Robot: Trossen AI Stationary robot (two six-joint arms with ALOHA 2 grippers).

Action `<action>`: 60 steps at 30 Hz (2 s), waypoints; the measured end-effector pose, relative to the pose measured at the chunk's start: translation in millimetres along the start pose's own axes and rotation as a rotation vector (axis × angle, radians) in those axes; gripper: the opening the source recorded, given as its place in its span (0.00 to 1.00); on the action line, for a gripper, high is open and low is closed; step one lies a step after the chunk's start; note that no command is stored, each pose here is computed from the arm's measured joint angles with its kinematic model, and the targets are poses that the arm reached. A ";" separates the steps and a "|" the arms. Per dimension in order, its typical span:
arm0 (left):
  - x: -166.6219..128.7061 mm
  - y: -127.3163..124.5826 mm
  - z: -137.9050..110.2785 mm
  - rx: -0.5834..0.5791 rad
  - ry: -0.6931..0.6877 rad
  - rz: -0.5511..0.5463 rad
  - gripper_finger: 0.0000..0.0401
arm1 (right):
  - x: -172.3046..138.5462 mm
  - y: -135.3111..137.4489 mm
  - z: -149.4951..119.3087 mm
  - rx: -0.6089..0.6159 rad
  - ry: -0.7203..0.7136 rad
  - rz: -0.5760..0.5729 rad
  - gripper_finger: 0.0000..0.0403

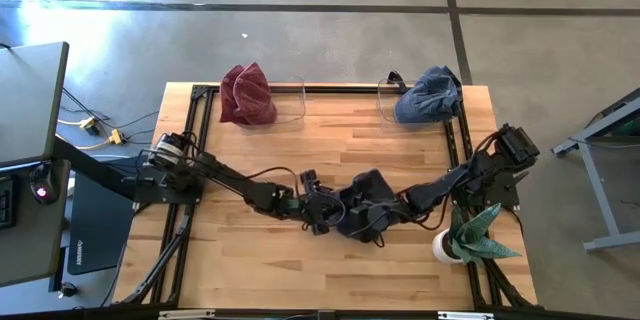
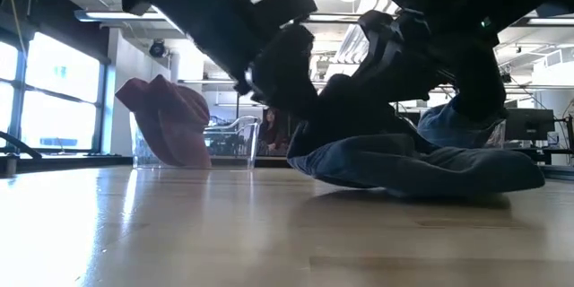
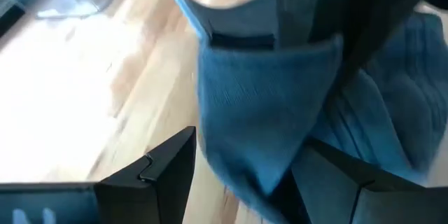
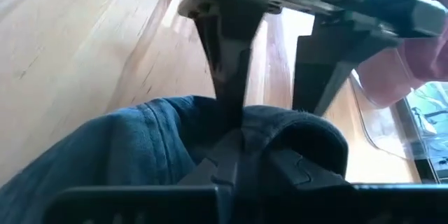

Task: Pick & Place hat
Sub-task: Put the blue cap into the right transparent bin

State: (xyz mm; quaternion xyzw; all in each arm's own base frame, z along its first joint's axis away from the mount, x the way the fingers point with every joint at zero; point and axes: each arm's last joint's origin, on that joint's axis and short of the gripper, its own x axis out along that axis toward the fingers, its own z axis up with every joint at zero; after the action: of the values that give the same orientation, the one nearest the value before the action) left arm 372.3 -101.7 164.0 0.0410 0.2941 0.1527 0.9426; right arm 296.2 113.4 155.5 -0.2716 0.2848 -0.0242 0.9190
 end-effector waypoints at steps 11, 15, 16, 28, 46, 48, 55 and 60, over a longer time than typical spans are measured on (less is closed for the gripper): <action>15.7 -2.3 -19.2 0.021 0.052 0.050 0.54 | 1.8 -7.3 -4.0 0.030 0.059 -0.141 0.07; 16.1 1.5 -12.2 -0.011 0.029 0.055 0.54 | 3.0 -12.0 -7.6 0.071 0.098 -0.218 0.22; 17.0 2.1 -13.7 -0.011 0.039 0.054 0.54 | 0.5 -13.3 -6.8 0.071 0.104 -0.258 0.26; 18.2 6.7 -18.0 -0.008 0.066 0.115 0.36 | -54.2 -26.8 22.5 0.387 0.066 0.118 0.41; 42.5 39.7 -35.6 0.028 0.211 0.252 0.17 | 38.4 -10.7 -52.4 0.438 0.231 0.419 0.04; 40.6 39.1 -39.2 0.059 0.229 0.289 0.14 | 33.7 -9.9 -51.2 0.413 0.242 0.451 0.02; 29.9 27.2 -31.3 0.122 0.196 0.302 0.05 | 5.4 -21.3 -29.4 0.372 0.157 0.348 0.04; 23.2 16.4 -21.7 0.178 0.216 0.279 0.02 | -19.9 -27.1 -13.6 0.431 0.109 0.299 0.13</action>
State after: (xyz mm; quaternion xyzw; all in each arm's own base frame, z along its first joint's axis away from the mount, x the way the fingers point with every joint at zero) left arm 373.7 -79.2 136.3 0.1480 0.3975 0.2589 0.8678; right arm 275.2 87.7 170.1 -0.0227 0.3589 0.0373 0.9324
